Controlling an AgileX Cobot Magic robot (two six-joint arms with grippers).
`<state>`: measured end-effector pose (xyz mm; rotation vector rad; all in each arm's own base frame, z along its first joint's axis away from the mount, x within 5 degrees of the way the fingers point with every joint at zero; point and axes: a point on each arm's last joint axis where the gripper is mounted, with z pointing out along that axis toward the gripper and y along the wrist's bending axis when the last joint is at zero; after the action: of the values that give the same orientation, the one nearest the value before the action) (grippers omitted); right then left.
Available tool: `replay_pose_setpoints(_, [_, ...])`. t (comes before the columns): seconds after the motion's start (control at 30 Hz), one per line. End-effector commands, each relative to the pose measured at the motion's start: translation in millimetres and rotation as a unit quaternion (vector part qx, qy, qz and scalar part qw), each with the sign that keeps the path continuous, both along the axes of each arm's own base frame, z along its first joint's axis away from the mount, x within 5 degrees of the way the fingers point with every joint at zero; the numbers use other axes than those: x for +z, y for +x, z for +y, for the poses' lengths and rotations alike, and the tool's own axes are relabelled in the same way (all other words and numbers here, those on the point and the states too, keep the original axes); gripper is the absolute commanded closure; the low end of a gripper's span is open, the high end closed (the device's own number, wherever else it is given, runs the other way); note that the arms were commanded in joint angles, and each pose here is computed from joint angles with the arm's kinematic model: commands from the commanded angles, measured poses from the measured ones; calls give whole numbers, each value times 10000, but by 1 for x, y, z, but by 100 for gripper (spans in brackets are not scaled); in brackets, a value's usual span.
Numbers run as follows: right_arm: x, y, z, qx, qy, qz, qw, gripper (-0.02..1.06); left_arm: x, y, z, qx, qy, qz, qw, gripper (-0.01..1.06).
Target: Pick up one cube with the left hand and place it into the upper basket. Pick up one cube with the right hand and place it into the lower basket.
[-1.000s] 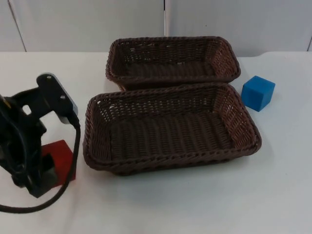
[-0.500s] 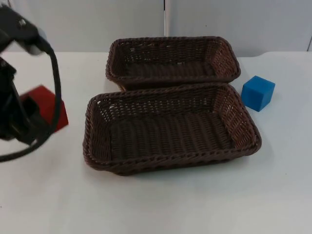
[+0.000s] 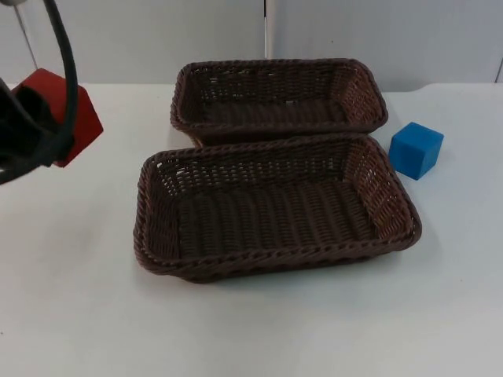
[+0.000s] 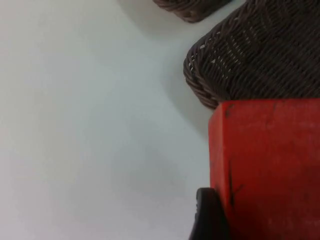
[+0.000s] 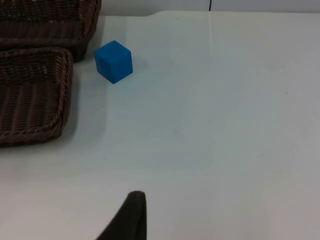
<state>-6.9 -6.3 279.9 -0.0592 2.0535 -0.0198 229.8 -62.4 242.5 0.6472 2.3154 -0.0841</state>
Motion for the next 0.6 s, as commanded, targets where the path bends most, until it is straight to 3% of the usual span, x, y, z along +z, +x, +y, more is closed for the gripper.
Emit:
replay_pose_setpoints(0.0, [1,0,0,3,-20,-50,10000,-1,4,0,-3,163,-292,-71,9994,105])
replay_pose_setpoints(0.1, [1,0,0,3,-20,-50,10000,-1,5,0,-4,272,-492,-45,9984,105])
replay_pose_setpoints(0.57, [1,0,0,3,-20,-50,10000,-1,9,5,-5,470,-740,-292,9957,105])
